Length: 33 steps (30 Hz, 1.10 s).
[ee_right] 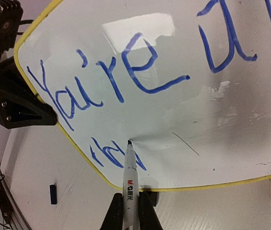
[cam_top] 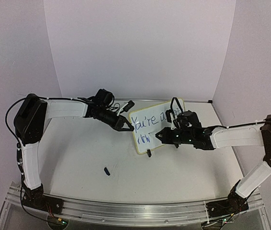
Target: Write a sentence on the whiteboard
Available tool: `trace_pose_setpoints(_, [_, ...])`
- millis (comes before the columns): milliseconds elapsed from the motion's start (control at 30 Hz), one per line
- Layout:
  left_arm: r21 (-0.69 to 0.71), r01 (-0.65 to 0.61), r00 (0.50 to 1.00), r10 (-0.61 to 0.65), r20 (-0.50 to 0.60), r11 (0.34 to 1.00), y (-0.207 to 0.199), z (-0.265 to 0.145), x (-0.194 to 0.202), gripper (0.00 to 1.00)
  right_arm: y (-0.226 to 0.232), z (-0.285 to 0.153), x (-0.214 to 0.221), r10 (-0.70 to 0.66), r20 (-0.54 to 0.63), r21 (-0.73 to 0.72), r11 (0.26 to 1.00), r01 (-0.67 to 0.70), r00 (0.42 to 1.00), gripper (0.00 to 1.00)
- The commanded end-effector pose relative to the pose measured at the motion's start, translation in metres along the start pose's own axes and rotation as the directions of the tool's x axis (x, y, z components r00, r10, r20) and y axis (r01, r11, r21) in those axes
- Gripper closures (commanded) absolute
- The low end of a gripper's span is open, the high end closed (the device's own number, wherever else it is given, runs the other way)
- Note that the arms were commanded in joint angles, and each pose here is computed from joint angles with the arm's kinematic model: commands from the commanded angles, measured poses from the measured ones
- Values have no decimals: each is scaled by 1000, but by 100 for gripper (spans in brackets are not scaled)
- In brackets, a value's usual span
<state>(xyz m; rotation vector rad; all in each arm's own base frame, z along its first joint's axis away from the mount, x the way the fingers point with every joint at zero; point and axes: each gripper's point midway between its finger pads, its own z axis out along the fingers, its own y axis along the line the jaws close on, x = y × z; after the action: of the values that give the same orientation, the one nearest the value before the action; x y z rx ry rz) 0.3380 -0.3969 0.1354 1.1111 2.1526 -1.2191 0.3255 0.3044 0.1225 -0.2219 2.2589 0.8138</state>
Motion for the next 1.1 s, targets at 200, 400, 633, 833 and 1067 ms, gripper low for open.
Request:
trace_pose_setpoints(200, [12, 10, 996, -9, -92, 1000, -14, 14, 23, 100, 5, -23, -15, -17, 68, -9, 1000, 18, 998, 100])
trace_pose_setpoints(400, [14, 12, 996, -11, -93, 1000, -14, 15, 23, 100, -13, -19, 8, 17, 26, 30, 999, -18, 999, 100])
trace_pose_setpoints(633, [14, 14, 995, -12, -95, 1000, -14, 15, 24, 100, -16, -14, 8, 13, 30, 43, 999, -14, 999, 100])
trace_pose_setpoints(833, [15, 13, 995, -12, -95, 1000, -14, 15, 24, 100, -13, -5, 5, 10, 27, 34, 999, -10, 1000, 100])
trace_pose_setpoints(1067, [14, 13, 995, -11, -95, 1000, -14, 15, 24, 100, -11, 0, 1, 7, 33, 26, 1000, -7, 999, 100])
